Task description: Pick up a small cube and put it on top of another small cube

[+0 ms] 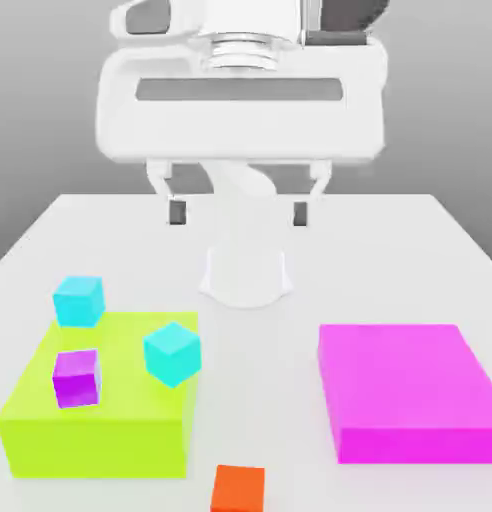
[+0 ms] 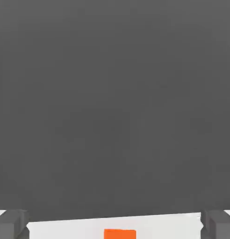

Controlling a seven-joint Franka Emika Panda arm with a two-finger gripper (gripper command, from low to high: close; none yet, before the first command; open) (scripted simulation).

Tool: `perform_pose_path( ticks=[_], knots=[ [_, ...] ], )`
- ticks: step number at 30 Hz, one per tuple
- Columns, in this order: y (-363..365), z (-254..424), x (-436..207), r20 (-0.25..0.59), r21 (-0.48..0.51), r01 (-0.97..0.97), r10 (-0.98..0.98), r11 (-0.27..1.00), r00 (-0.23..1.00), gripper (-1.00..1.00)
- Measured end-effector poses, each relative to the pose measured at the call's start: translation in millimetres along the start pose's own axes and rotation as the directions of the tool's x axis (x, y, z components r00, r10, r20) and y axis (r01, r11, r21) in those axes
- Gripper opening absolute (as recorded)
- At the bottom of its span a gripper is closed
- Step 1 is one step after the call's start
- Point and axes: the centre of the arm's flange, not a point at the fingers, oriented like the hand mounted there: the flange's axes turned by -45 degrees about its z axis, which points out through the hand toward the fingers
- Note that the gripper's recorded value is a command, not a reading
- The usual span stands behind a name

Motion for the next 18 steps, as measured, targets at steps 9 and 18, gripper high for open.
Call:
perform_pose_path(
  ticks=[9,18],
  knots=[
    [3.7,160.7,-49.4,0.238,-0.013,-0.022,0.024,1.0,0.971,0.0],
    [5.6,270.3,-98.2,0.32,-0.018,-0.029,0.033,0.999,0.947,-1.0]
  ],
)
